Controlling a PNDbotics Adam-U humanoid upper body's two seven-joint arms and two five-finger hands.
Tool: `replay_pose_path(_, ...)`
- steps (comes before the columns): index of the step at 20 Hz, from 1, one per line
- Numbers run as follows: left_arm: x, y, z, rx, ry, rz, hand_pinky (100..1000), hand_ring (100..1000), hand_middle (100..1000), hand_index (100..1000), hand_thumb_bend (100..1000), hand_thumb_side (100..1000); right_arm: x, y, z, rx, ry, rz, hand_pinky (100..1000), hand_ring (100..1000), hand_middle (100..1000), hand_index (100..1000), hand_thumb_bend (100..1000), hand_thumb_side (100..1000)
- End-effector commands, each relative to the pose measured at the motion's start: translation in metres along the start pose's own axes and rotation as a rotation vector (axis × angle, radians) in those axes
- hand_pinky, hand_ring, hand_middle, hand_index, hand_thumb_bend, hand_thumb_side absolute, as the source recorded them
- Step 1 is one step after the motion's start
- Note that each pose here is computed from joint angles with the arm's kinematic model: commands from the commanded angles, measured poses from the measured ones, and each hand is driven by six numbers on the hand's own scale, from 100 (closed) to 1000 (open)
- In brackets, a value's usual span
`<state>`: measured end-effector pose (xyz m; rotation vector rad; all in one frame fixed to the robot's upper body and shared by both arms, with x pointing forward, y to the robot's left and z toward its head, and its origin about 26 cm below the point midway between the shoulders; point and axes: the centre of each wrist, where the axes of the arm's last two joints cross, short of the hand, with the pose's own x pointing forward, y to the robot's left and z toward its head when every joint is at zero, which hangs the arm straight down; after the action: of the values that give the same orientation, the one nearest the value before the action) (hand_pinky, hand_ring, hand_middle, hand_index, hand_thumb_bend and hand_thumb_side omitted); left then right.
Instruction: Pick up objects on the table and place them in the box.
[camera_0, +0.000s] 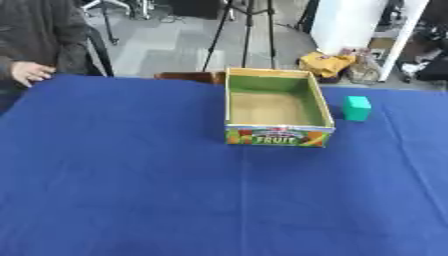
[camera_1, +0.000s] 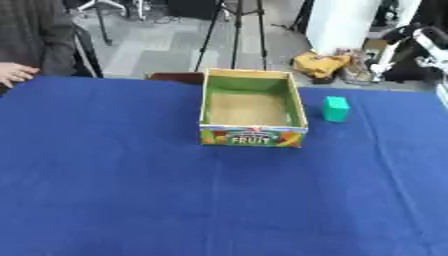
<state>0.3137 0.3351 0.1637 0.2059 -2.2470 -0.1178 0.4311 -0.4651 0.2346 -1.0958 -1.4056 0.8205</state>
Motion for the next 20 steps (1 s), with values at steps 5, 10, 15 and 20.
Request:
replay_pose_path(5, 0.013, 0.002, -0.010, -0.032, -0.050, -0.015, 651, 666, 648, 810, 799, 859, -0.004, -0.023, -0.002, 0.043, 0.048, 0.139, 680, 813, 786, 841, 260, 117)
replay_pose_path(10, 0.014, 0.001, -0.012, -0.041, -0.058, -0.008, 651, 664, 646, 811, 798, 860, -0.002, -0.020, -0.004, 0.116, 0.050, 0.148, 686, 815, 790, 838, 227, 100)
replay_pose_path(15, 0.015, 0.000, -0.012, -0.043, -0.060, 0.001, 651, 662, 643, 812, 797, 861, -0.004, -0.014, -0.004, 0.193, 0.074, 0.147, 699, 827, 800, 827, 157, 100)
replay_pose_path(20, 0.014, -0.002, -0.012, -0.049, -0.061, 0.010, 651, 661, 641, 812, 798, 862, -0.006, -0.011, -0.004, 0.244, 0.093, 0.138, 706, 831, 805, 836, 122, 100)
